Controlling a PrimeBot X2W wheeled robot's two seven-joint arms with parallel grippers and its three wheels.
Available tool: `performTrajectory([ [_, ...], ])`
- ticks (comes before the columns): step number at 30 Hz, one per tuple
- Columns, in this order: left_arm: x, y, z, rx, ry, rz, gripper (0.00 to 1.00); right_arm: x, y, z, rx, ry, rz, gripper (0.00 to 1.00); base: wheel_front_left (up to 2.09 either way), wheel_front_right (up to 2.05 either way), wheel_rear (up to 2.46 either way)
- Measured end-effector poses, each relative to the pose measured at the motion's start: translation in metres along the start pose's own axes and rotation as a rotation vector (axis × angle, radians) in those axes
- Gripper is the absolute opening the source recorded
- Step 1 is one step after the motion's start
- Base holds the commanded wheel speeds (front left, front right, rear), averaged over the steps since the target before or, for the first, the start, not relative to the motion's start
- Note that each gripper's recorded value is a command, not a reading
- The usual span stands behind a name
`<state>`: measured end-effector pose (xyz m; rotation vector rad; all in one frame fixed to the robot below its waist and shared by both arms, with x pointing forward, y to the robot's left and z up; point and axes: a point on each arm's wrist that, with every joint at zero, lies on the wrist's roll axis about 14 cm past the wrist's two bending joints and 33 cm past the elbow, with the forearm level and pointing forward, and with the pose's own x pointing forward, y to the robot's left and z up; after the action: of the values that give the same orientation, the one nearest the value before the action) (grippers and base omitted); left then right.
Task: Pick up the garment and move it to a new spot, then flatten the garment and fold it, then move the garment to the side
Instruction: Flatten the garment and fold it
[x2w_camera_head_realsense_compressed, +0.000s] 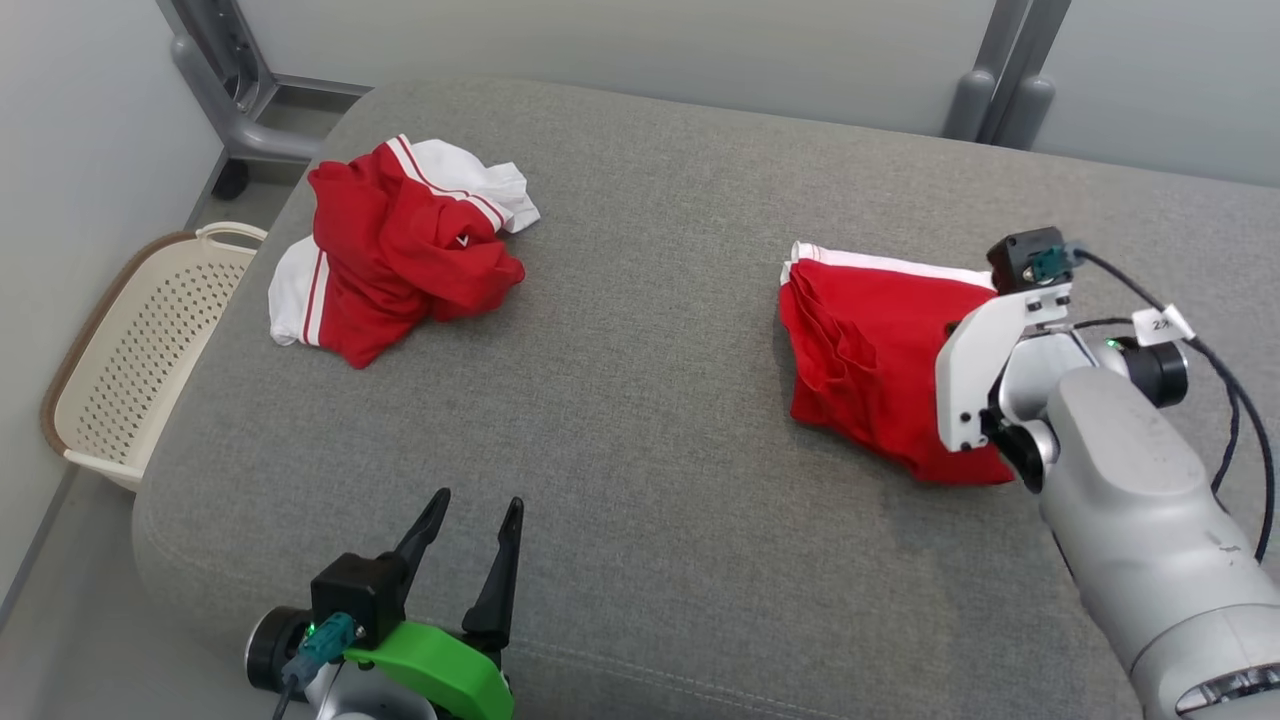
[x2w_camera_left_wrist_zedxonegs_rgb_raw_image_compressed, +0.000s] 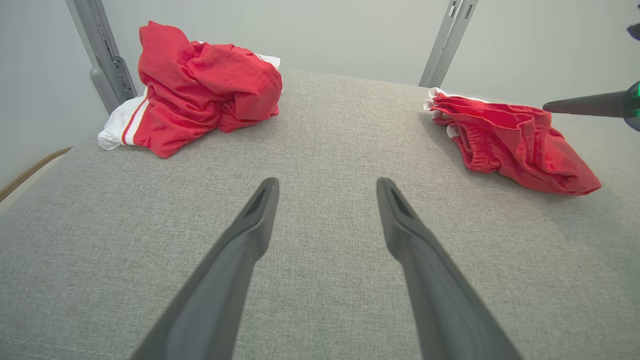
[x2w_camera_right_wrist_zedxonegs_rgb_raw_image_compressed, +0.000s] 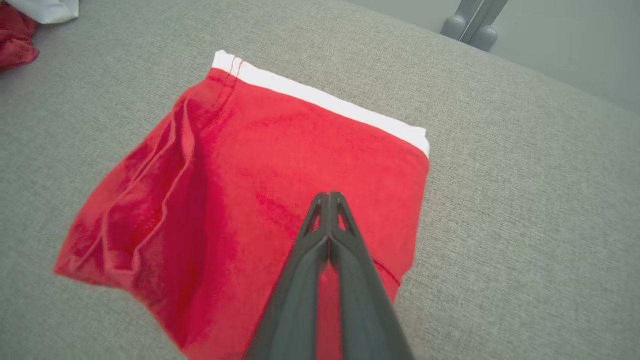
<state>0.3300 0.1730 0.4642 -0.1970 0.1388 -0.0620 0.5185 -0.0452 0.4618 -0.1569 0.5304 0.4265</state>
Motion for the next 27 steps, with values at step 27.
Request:
performTrajectory([
  [27, -0.025, 0.020, -0.001, -0.014, -0.010, 0.084, 1.00, 0.005, 0.142, -0.024, -0.083, 0.042, 0.320, 0.00, 0.00, 0.00, 0.00],
])
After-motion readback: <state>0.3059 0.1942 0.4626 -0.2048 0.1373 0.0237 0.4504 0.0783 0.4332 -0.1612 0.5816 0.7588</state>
